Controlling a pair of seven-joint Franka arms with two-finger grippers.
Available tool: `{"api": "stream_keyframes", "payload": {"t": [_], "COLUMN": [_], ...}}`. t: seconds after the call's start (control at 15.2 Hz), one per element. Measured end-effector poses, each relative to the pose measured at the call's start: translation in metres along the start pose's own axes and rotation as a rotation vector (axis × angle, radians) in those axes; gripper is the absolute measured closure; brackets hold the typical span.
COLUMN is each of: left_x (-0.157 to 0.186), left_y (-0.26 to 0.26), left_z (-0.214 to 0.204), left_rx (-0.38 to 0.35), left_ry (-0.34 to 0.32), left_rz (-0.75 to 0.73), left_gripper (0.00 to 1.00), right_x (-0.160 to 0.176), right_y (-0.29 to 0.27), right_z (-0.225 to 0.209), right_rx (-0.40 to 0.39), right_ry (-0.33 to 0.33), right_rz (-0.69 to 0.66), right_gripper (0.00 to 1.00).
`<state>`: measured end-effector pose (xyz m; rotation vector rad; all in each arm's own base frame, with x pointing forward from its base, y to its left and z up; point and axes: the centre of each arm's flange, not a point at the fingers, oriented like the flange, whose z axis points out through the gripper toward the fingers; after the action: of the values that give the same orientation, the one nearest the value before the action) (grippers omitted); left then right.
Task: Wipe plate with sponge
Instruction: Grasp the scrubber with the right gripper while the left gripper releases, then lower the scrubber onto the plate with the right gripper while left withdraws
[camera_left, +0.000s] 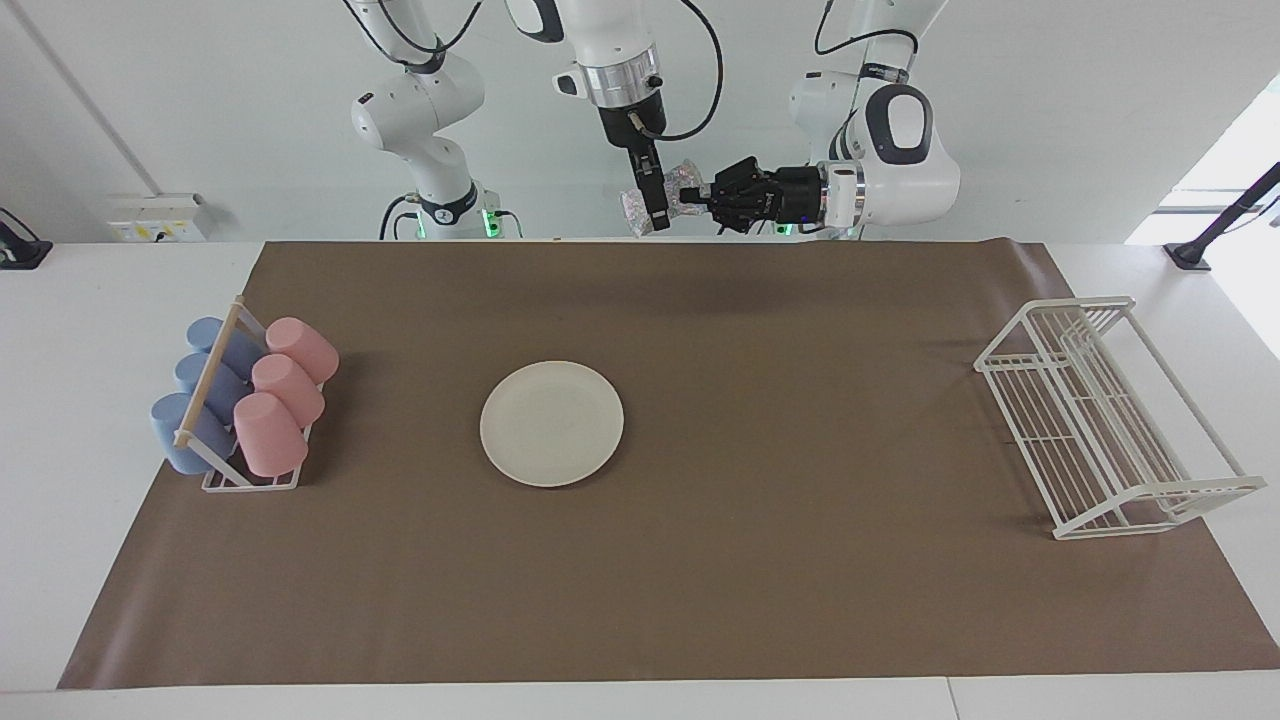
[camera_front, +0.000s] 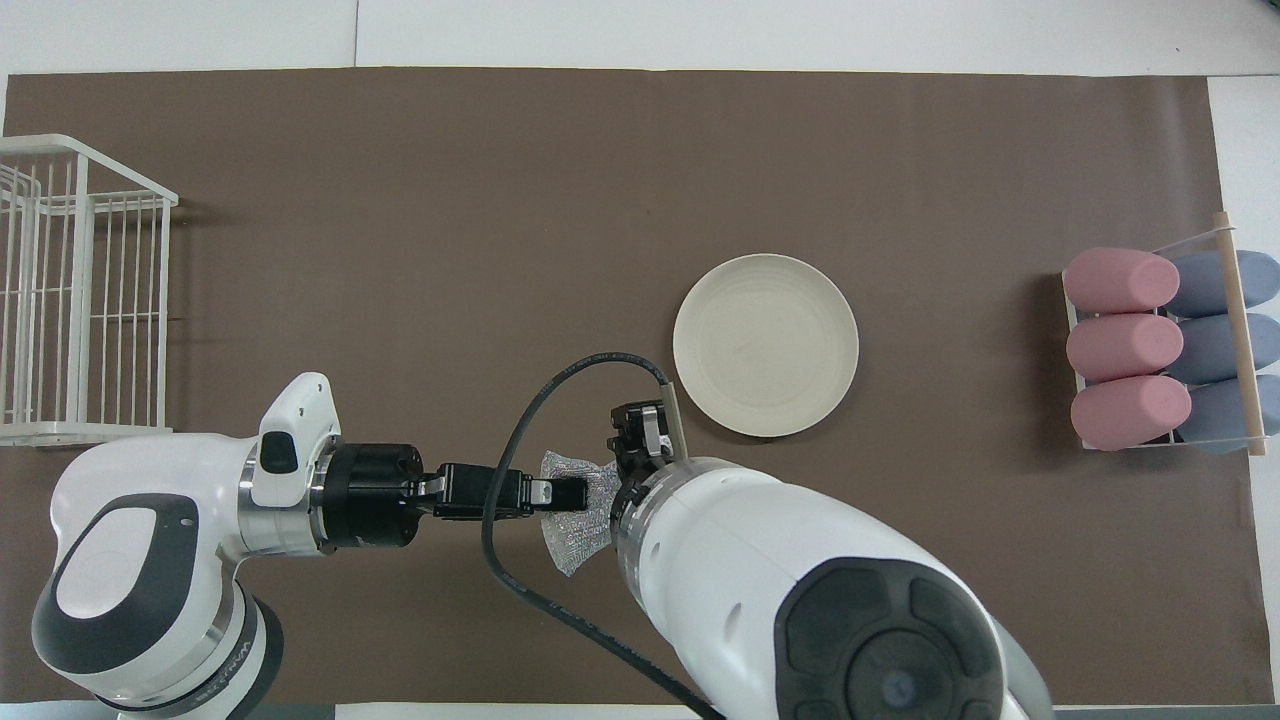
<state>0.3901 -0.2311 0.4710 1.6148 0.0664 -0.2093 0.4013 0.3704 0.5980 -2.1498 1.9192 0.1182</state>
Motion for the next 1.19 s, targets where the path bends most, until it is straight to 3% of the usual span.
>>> {"api": "stream_keyframes", "payload": {"t": [0.26,0.4,0.53,0.66,0.99,1.12,1.19], "left_x": [0.000,-0.001,-0.001,-0.001,-0.004,-0.004,-0.004], "left_y": [-0.001,-0.002,-0.002,-0.002,0.004,0.003,0.002], "left_z": [0.000,0.001,0.001,0.001,0.000,-0.001,-0.001], "left_rx": [0.000,0.002,0.003,0.002,-0.002,0.002,0.011], "left_ry": [0.000,-0.002,-0.003,-0.003,-0.001,-0.002,-0.005], "left_rz": [-0.002,-0.003,-0.004,-0.010,-0.043,-0.046,-0.046], "left_gripper": [0.94,0.94,0.94,0.79,0.26,0.05,0.00], "right_x": [-0.001,-0.001,-0.001,0.001,0.008,0.035,0.057], "right_y": [0.002,0.003,0.003,0.005,0.001,-0.013,-0.025], "right_z": [0.001,0.001,0.001,0.003,0.004,0.010,0.018], "right_rx": [-0.008,-0.012,-0.015,-0.031,-0.041,-0.043,-0.035], "right_ry": [0.004,0.007,0.008,0.018,0.026,0.037,0.041], "right_rz": [-0.036,-0.059,-0.074,-0.087,-0.137,-0.199,-0.234], "right_gripper": [0.77,0.85,0.86,0.88,0.89,0.89,0.89]}}
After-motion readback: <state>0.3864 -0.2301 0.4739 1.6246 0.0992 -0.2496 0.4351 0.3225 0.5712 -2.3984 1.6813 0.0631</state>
